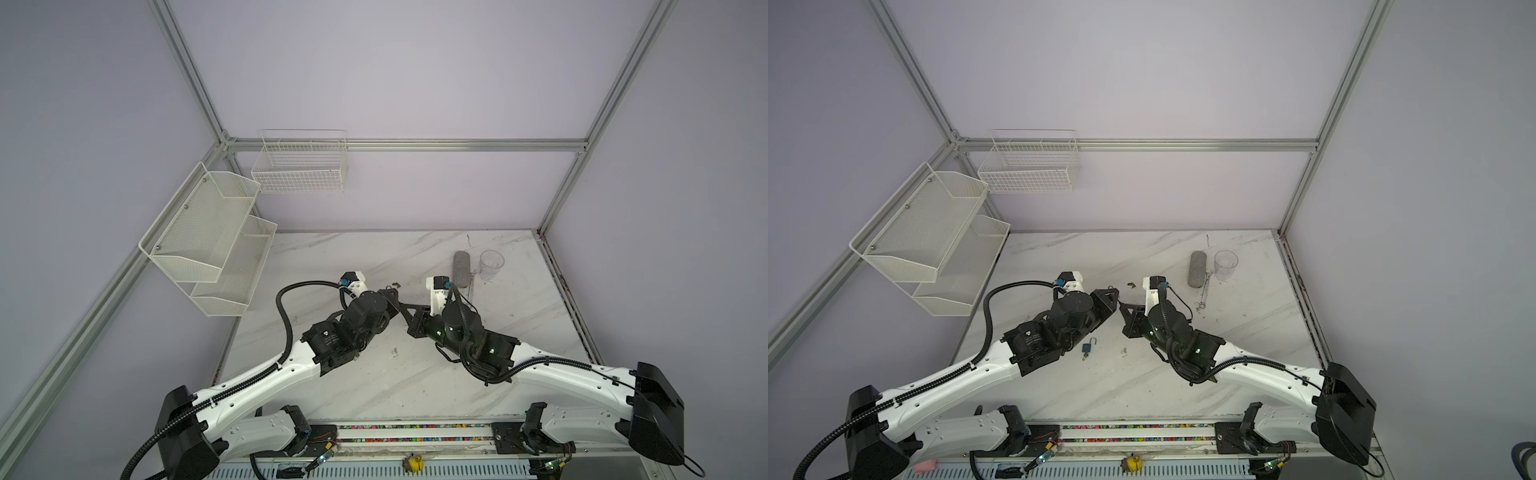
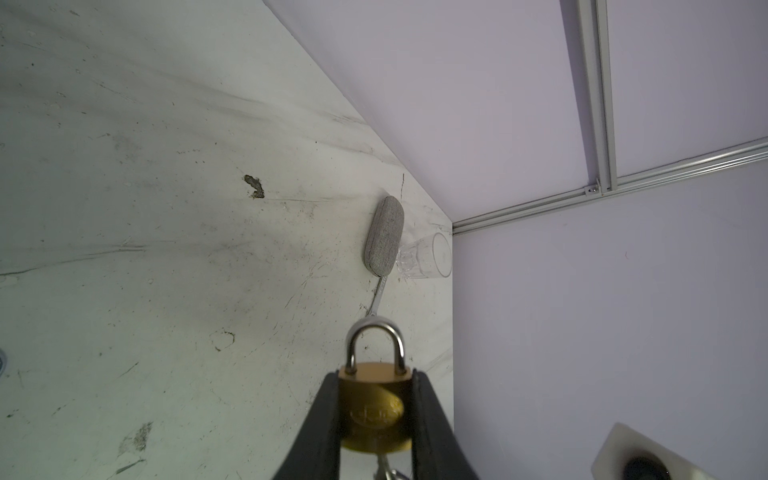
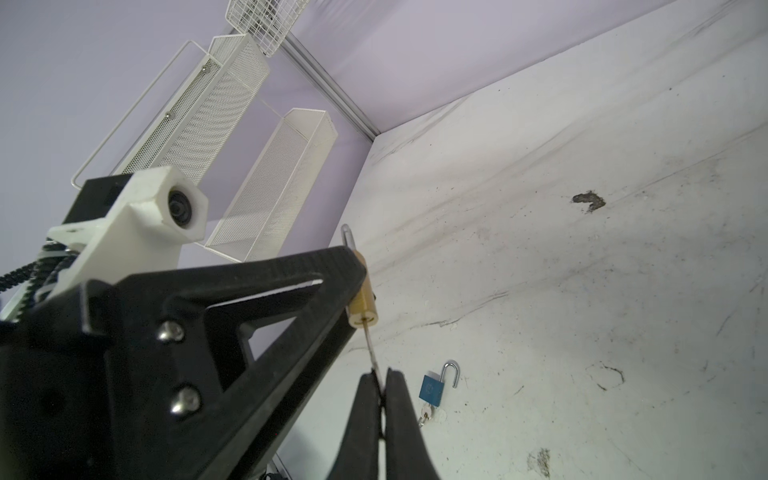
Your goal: Unlock with the key
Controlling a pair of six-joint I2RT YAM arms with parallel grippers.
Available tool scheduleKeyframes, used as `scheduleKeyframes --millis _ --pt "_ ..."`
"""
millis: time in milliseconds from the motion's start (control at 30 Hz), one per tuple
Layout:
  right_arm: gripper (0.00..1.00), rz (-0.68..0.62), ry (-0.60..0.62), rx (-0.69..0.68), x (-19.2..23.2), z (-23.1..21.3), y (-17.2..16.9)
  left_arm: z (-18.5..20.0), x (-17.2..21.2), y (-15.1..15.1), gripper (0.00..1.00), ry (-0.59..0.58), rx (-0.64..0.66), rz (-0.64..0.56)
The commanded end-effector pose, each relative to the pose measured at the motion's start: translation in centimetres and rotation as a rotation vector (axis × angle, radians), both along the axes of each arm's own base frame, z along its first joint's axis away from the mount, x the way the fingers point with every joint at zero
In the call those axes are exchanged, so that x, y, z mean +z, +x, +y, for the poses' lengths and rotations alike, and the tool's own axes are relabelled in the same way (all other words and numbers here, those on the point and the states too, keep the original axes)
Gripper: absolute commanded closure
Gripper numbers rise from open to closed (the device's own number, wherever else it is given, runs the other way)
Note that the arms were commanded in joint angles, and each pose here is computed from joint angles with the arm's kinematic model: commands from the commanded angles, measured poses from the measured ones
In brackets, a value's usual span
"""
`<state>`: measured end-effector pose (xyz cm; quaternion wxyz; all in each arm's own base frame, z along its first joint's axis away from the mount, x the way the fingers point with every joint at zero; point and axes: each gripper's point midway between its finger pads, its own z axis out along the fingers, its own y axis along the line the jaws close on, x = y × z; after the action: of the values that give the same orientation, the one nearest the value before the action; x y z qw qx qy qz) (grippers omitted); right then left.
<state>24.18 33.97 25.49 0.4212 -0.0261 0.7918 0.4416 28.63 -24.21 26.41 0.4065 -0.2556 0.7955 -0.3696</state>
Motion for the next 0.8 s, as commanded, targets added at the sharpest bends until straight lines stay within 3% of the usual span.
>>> scheduleKeyframes --millis 0,167,500,767 --pt "1.00 -0.104 0.070 0.043 5.1 0.8 -0.1 -2.0 3.5 -0.8 1.00 -0.033 -0.096 -0.049" --pt "1.00 -0.143 -0.016 -0.063 5.4 -0.8 1.3 -2.1 3.0 -1.2 1.00 -0.062 -0.100 -0.020" --pt "1.00 -0.120 0.059 0.047 4.5 1.9 -0.3 -2.4 3.0 -1.3 1.00 -0.222 -0.065 0.003" --pt "1.00 -0.109 0.093 0.095 3.8 2.5 -1.4 -2.7 3.8 -0.9 1.00 -0.270 -0.052 -0.012"
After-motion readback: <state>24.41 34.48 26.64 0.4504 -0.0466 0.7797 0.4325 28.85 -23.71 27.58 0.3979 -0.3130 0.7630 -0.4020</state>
